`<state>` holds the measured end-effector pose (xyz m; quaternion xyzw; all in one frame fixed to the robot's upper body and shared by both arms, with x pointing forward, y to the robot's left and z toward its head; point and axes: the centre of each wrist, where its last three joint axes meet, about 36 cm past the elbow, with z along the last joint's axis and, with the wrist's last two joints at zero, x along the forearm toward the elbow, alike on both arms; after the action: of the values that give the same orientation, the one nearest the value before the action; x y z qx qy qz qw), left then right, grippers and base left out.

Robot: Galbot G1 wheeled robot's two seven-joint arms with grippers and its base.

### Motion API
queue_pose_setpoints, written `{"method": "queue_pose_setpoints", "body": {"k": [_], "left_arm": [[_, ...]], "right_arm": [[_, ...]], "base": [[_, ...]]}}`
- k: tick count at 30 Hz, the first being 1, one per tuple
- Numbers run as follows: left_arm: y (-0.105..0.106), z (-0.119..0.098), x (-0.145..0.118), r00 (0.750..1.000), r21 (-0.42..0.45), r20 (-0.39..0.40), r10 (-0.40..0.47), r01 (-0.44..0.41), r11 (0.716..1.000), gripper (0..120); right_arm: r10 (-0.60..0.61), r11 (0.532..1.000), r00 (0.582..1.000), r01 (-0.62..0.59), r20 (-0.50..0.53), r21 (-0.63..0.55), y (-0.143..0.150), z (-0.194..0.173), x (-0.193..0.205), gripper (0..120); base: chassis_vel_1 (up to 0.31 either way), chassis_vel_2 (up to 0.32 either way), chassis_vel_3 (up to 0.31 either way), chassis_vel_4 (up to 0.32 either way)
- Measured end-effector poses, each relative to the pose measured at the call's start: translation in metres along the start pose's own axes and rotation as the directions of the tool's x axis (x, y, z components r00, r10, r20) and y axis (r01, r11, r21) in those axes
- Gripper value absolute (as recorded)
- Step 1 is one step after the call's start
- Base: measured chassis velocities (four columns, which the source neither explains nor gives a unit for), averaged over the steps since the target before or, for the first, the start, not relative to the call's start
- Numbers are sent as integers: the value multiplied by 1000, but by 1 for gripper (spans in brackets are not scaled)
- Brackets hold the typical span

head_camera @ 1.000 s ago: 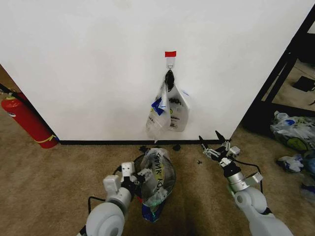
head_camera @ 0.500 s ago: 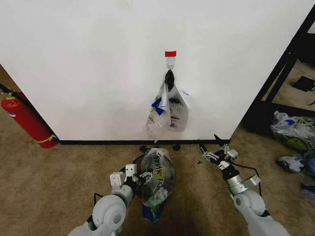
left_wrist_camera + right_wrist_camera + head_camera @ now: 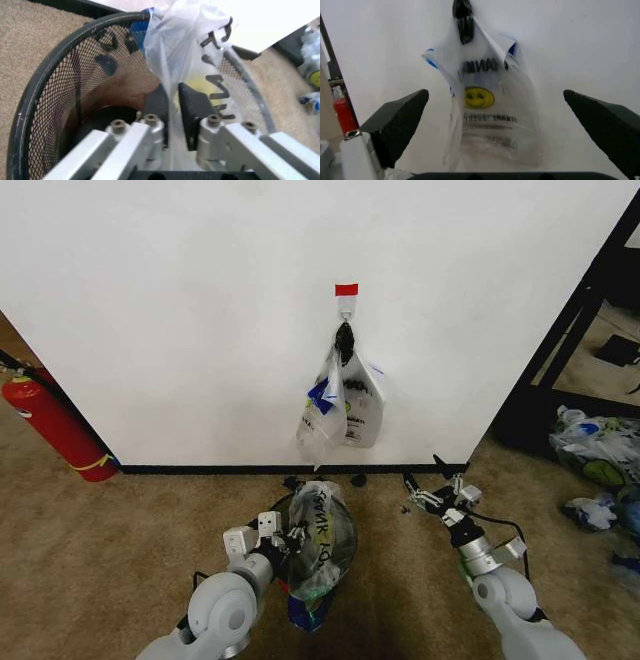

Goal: Pick up the garbage bag from the wall and place it over the trash bin.

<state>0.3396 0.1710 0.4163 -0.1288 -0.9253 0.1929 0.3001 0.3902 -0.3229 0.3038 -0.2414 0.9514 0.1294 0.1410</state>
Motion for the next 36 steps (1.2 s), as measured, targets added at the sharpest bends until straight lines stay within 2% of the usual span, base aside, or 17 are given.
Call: {"method": "queue_pose_setpoints", "body": {"k": [2, 11, 20, 25, 31, 36], "left_arm": [[0, -2, 4, 1000, 13, 3, 9, -10, 1000, 0], [5, -9, 18, 999, -6, 44, 18, -18, 1000, 0], [13, -9, 26, 995, -136, 92, -50, 62, 989, 0], [19, -12, 27, 992, -162, 105, -70, 86, 983, 0], [26, -17, 27, 988, -177, 127, -94, 115, 977, 0], [40, -22, 27, 984, -187, 135, -118, 142, 972, 0]], "right_arm": [[2, 1000, 1000, -2, -4, -1, 0, 3, 1, 100], [14, 1000, 1000, -14, -20, -11, 0, 14, 3, 100], [25, 1000, 999, -25, -30, -15, -2, 19, 9, 100], [16, 1000, 999, -17, -36, -23, -4, 22, 13, 100], [-37, 996, 998, 33, -52, -77, -10, 30, 21, 100], [-63, 988, 996, 53, -58, -147, -13, 37, 24, 100]], "base": [[0, 0, 0, 0], [0, 0, 0, 0], [0, 0, 0, 0], [0, 0, 0, 0], [0, 0, 0, 0], [0, 0, 0, 0]]}}
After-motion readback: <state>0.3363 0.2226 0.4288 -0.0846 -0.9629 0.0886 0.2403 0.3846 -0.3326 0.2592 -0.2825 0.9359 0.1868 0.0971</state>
